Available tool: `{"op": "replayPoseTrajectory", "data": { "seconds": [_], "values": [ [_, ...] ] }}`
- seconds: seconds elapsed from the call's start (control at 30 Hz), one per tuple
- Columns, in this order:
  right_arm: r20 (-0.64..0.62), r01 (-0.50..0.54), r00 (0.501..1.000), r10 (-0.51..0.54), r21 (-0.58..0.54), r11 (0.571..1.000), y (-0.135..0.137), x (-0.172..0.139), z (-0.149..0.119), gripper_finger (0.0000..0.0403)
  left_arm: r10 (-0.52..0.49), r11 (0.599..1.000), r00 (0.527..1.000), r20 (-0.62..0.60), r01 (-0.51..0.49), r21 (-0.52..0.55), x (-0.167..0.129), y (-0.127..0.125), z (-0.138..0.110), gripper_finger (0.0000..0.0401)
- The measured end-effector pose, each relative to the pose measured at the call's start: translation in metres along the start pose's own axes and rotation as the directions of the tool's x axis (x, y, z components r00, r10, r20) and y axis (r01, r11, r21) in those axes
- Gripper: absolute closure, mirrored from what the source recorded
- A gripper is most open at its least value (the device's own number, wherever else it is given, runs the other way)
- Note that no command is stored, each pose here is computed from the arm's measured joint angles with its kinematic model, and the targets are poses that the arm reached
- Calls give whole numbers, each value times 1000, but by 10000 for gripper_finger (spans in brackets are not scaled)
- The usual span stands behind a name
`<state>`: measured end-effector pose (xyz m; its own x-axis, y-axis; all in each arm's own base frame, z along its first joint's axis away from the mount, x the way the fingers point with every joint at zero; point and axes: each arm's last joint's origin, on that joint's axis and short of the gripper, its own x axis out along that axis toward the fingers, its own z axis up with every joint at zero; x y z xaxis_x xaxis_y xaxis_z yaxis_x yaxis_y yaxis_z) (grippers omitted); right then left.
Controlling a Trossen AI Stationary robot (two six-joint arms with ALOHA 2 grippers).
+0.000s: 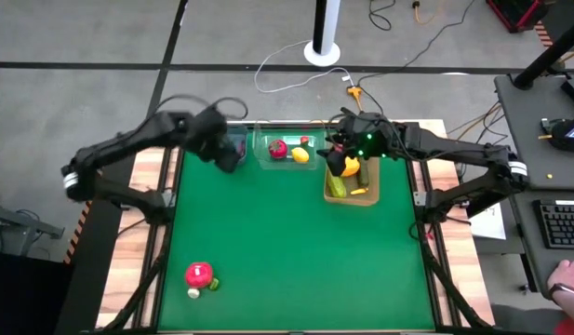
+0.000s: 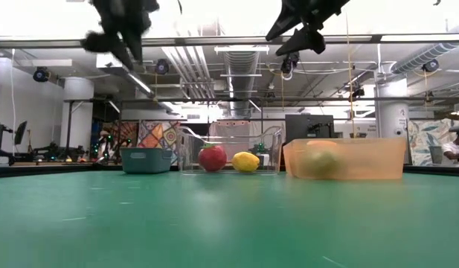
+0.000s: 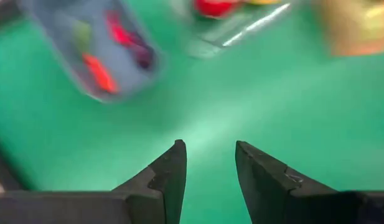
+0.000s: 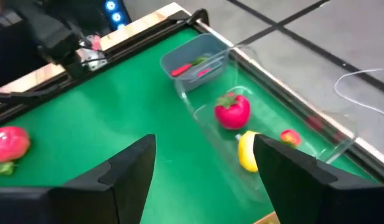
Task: Sort produce into baskets
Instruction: Put the orange tomato into the transparent bin
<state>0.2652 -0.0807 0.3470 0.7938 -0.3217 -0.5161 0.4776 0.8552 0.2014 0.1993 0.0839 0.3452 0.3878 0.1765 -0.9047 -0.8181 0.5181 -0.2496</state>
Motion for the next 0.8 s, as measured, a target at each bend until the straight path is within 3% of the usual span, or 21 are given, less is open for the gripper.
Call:
{"op": "replayPoseTrajectory", "data": {
  "seconds": [0.1, 0.2, 0.37, 0.57, 0.8],
  "values": [
    [-13, -8, 1000, 8, -14, 1000, -8, 5, 1, 146, -127, 990, 991, -33, 125, -72, -19, -28, -43, 280],
    [-40, -41, 998, 39, -42, 998, -11, 14, 0, 147, -205, 974, 969, -137, 188, -124, -30, -53, -90, 280],
    [-65, -173, 984, 168, -77, 982, -8, 36, -2, 140, -213, 977, 921, -327, 192, -95, -45, -77, -166, 280],
    [-118, -329, 939, 323, -27, 944, -3, 64, -5, 132, -52, 972, 876, -480, -67, -226, -55, -70, -220, 264],
    [-106, -379, 922, 372, -54, 924, 4, 77, 11, 127, 134, 876, 866, -481, -330, -350, -41, -73, -239, 170]
  ]
}}
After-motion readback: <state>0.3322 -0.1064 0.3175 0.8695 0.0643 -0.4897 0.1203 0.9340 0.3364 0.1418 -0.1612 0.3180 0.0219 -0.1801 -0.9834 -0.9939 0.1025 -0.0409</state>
